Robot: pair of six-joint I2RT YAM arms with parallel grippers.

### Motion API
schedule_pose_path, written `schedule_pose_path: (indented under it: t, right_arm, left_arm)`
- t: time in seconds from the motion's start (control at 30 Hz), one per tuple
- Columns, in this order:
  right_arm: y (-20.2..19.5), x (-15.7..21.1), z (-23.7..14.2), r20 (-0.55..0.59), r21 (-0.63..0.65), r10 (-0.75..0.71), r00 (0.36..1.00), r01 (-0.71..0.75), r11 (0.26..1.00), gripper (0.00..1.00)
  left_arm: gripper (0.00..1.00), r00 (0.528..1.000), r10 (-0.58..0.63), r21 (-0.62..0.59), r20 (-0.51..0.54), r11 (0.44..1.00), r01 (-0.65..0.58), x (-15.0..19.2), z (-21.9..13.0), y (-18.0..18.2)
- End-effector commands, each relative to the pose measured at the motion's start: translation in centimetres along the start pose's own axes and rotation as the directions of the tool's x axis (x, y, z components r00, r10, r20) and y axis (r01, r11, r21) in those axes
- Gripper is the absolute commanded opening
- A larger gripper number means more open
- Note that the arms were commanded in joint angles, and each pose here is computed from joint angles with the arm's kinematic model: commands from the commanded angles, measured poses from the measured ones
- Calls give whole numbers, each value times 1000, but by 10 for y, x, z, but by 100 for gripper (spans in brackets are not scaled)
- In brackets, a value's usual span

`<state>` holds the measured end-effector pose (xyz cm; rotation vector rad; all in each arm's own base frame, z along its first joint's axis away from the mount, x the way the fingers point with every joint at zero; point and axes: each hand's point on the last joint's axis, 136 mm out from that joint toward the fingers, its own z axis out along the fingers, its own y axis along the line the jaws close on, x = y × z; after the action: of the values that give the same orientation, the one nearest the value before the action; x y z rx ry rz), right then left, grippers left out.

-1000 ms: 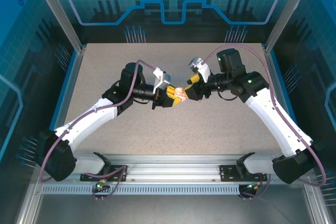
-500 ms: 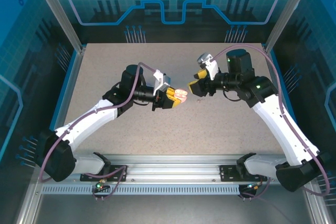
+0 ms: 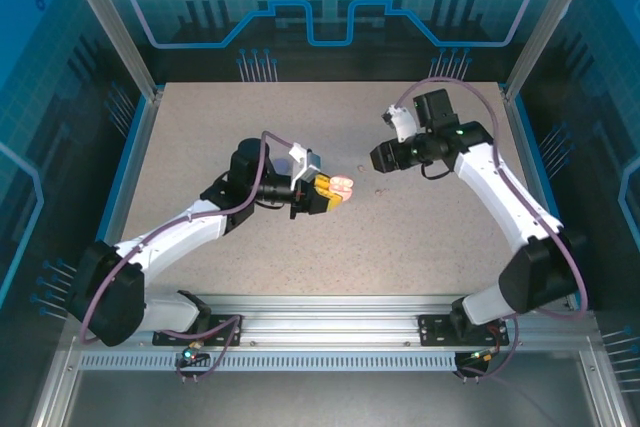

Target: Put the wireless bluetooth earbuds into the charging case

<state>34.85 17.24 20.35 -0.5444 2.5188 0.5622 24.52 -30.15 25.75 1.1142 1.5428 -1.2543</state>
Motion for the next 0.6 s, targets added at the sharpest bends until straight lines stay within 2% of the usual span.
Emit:
schedule_pose_path:
  t: [0.0, 0.17, 0.57]
  right_arm:
    - [-15, 13, 20, -86, 25, 41, 995, -39, 999, 56]
    - [-28, 22, 59, -175, 19, 38, 984, -35, 999, 52]
    - [-43, 22, 124, -311, 11, -27, 950, 32, 999, 52]
  left_arm:
    - [1, 999, 5, -9, 49, 1000, -4, -7, -2, 3]
    - [1, 998, -6, -34, 67, 999, 8, -4, -5, 5]
    - [8, 996, -16, -71, 82, 997, 22, -5, -9, 8]
